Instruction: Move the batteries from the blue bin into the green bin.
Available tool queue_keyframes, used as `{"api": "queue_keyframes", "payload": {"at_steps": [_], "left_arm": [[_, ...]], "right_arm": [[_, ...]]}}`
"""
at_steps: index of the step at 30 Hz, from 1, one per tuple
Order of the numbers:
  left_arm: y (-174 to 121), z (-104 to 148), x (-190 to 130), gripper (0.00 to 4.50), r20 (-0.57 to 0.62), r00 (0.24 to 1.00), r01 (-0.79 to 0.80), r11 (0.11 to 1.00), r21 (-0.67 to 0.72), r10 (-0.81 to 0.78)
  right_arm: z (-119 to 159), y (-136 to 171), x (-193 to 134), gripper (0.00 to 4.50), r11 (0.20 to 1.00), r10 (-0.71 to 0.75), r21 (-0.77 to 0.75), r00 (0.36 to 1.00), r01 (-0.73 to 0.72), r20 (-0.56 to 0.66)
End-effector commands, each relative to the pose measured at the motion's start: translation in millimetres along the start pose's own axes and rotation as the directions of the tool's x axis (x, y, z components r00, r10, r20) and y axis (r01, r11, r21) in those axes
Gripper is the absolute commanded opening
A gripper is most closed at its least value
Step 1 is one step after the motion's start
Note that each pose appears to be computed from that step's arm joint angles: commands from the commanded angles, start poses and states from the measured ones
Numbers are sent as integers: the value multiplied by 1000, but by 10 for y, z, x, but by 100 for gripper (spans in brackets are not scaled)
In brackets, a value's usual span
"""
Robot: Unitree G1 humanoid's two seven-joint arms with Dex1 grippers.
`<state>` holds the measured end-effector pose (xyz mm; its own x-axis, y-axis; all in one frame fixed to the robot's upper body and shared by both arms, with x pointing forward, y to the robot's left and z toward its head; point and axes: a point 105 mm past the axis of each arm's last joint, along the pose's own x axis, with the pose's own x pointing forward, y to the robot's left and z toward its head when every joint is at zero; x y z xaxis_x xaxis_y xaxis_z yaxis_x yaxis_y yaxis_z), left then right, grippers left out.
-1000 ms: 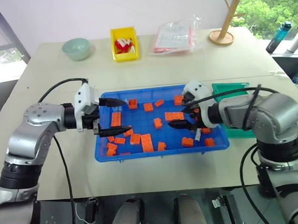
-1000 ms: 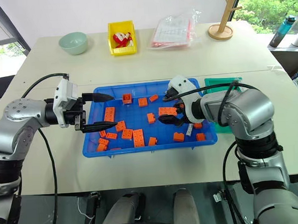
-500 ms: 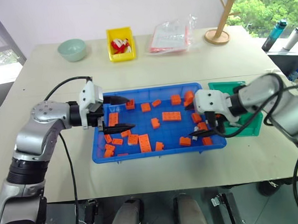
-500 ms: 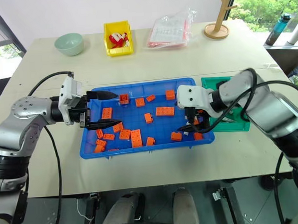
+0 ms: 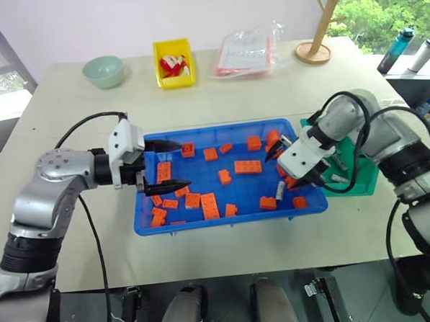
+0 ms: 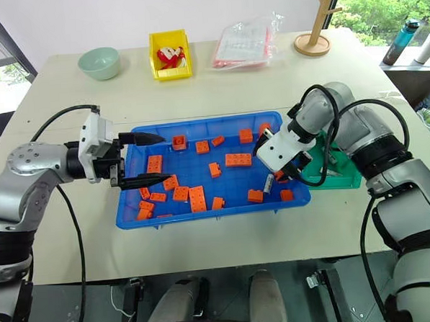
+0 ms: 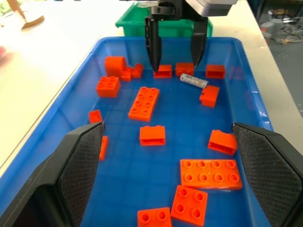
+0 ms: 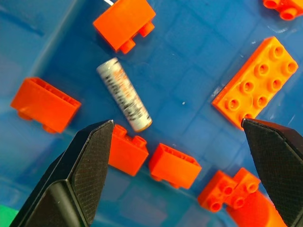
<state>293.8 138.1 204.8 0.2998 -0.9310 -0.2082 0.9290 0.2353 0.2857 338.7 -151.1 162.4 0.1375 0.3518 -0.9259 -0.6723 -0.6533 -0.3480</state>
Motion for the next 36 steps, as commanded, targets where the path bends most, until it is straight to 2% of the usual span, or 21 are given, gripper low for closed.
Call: {"api": "queue_keyframes", "payload": {"at_steps": [1, 4, 12, 15, 16, 17, 19, 21, 23, 27, 30, 32, 36], "left_arm": [[7, 129, -50, 450, 20, 1000, -17, 999, 45, 16], [15, 145, -60, 450, 20, 1000, -22, 999, 47, 21], [42, 171, -59, 450, 27, 999, -29, 998, 51, 27], [63, 187, -48, 450, 32, 999, -30, 998, 54, 28], [73, 190, -49, 450, 33, 999, -31, 998, 54, 29], [79, 192, -49, 450, 33, 999, -32, 998, 54, 30], [84, 189, -49, 450, 34, 999, -30, 998, 54, 29], [82, 179, -46, 450, 33, 999, -27, 998, 53, 25], [88, 165, -37, 450, 32, 999, -24, 998, 51, 22], [90, 142, -24, 450, 31, 999, -16, 999, 46, 14], [57, 108, -10, 450, 30, 1000, 4, 999, 33, -5], [31, 97, -7, 450, 32, 999, 15, 1000, 27, -16], [-29, 84, 11, 450, 37, 998, 52, 999, 17, -52]], "right_arm": [[3, 87, 56, 444, 997, 55, -53, 998, -56, -12], [-2, 172, 140, 444, 992, 91, -91, 996, -93, -25], [158, 107, 331, 444, 990, 67, -127, 998, -64, 21], [189, 78, 362, 367, 993, 44, -112, 998, -39, 41], [183, 72, 361, 326, 993, 38, -110, 999, -33, 38], [174, 73, 357, 261, 993, 36, -110, 999, -32, 34], [156, 79, 343, 176, 994, 32, -108, 999, -29, 25], [149, 75, 322, 65, 994, 21, -104, 1000, -19, 21], [157, 37, 278, 1, 997, -9, -81, 999, 11, 33], [224, -171, 12, 3, 982, -185, 46, 979, 182, 89], [226, -300, -520, 3, 873, -427, 316, 896, 372, 124], [211, -282, -730, 3, 790, -513, 450, 851, 417, 112], [38, -44, -1127, 3, 537, -663, 700, 748, 471, 6]]}}
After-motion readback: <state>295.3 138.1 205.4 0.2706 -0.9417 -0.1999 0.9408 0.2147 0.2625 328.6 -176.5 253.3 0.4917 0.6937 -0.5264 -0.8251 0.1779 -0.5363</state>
